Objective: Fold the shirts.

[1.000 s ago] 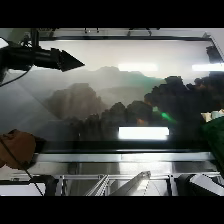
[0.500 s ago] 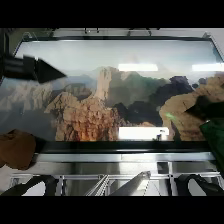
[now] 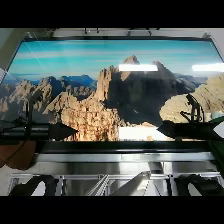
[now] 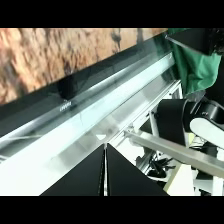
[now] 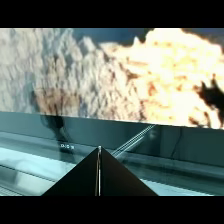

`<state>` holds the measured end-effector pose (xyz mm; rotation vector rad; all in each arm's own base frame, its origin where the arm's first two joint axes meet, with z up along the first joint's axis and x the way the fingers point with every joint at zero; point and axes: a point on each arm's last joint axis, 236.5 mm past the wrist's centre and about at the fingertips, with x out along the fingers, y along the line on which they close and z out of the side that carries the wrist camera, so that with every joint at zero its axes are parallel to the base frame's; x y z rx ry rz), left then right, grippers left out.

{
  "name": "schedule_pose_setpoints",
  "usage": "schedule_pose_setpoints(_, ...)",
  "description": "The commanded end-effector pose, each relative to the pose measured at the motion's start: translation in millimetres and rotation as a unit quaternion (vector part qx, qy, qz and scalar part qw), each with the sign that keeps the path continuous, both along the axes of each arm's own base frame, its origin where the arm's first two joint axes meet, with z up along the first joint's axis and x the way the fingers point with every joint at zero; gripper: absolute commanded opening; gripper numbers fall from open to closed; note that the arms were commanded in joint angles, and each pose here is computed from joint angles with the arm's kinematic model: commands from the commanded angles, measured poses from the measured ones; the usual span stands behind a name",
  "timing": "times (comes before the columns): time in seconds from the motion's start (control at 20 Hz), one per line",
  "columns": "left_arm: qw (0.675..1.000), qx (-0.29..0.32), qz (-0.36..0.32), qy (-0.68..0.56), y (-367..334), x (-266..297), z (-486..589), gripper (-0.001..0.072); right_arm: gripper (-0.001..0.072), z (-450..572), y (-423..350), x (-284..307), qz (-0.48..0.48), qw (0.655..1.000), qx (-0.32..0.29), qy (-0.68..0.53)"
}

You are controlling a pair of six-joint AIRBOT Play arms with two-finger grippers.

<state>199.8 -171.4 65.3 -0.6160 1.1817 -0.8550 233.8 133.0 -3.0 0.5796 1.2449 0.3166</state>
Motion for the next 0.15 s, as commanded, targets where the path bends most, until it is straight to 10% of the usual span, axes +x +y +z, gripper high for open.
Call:
schedule_pose_setpoints(0.0,1.0,0.002,0.003,-0.005,-1.6,-13.8,-8.0,0.0021,0.0015,-1.9,2.4,-0.7,0.001,1.0,0.001,-0.002)
schedule_pose_setpoints(0.1,1.0,0.005,0.004,-0.021,-1.9,-15.8,-3.0,0.002,0.0015,-1.9,2.4,-0.7,0.001,1.0,0.001,-0.002)
